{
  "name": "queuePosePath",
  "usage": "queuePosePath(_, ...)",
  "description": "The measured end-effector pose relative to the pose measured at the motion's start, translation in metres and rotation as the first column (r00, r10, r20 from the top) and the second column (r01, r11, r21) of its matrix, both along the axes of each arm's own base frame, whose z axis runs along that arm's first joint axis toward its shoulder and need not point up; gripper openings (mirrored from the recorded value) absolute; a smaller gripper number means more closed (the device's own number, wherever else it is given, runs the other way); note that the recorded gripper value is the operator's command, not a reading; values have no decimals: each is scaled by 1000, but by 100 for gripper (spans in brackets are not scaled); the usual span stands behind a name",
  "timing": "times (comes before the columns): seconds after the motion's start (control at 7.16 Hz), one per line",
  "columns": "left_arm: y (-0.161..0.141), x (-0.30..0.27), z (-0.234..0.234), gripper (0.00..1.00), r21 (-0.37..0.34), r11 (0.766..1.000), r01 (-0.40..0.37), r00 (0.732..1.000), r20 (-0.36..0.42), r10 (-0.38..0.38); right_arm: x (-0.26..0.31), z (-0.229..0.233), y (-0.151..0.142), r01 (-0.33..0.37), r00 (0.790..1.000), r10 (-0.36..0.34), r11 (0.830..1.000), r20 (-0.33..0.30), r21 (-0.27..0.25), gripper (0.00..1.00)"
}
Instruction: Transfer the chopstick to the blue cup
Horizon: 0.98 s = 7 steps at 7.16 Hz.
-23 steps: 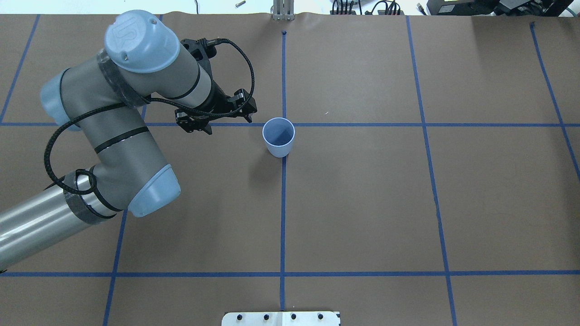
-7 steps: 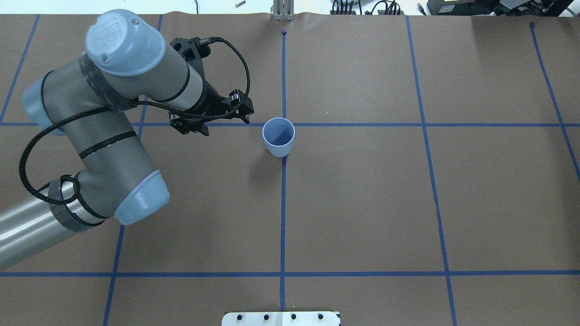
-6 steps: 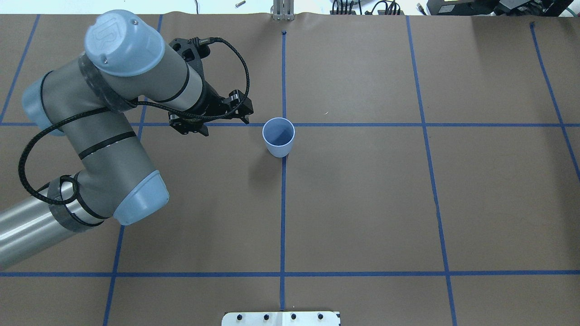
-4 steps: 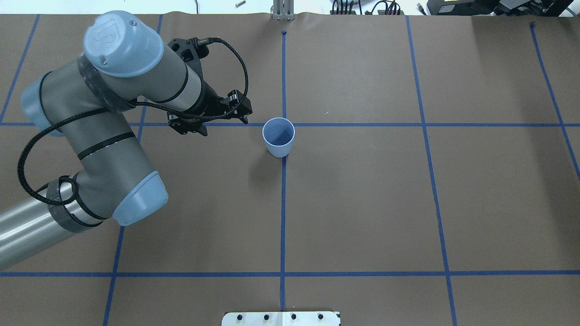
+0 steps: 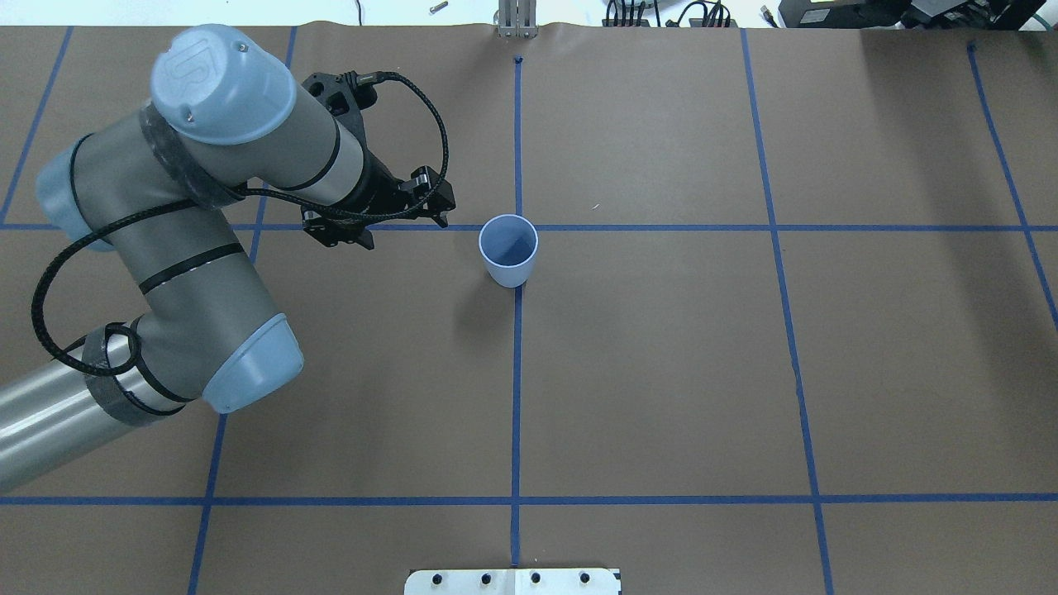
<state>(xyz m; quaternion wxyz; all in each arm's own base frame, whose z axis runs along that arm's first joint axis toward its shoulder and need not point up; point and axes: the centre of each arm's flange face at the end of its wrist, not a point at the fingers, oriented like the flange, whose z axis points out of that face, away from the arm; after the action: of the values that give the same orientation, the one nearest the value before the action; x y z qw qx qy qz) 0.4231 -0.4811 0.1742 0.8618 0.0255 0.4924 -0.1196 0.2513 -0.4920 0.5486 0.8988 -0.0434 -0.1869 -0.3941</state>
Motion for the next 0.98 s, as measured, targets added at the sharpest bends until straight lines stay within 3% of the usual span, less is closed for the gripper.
queuePosePath(0.14, 0, -1, 2, 98, -1, 1000, 0, 1000, 1, 0, -12, -17, -13, -63, 995, 60, 998, 81, 29, 0)
queuePosePath(0.28, 1, -5, 6, 98, 3, 1000, 0, 1000, 4, 0, -32, -38, -31, -148, 975, 139, 988, 174, 40, 0)
queuePosePath(0.42, 3, -15, 14, 98, 25, 1000, -7, 1000, 13, 7, -61, -67, -54, -229, 940, 213, 973, 267, 31, 0)
queuePosePath(0.7, -3, -46, 38, 98, 80, 997, -18, 999, 46, 14, -136, -142, -84, -363, 862, 349, 931, 368, -34, 0)
queuePosePath(0.98, -16, -71, 55, 98, 83, 997, 4, 998, 68, -9, -221, -222, -86, -453, 785, 467, 881, 408, -136, 0)
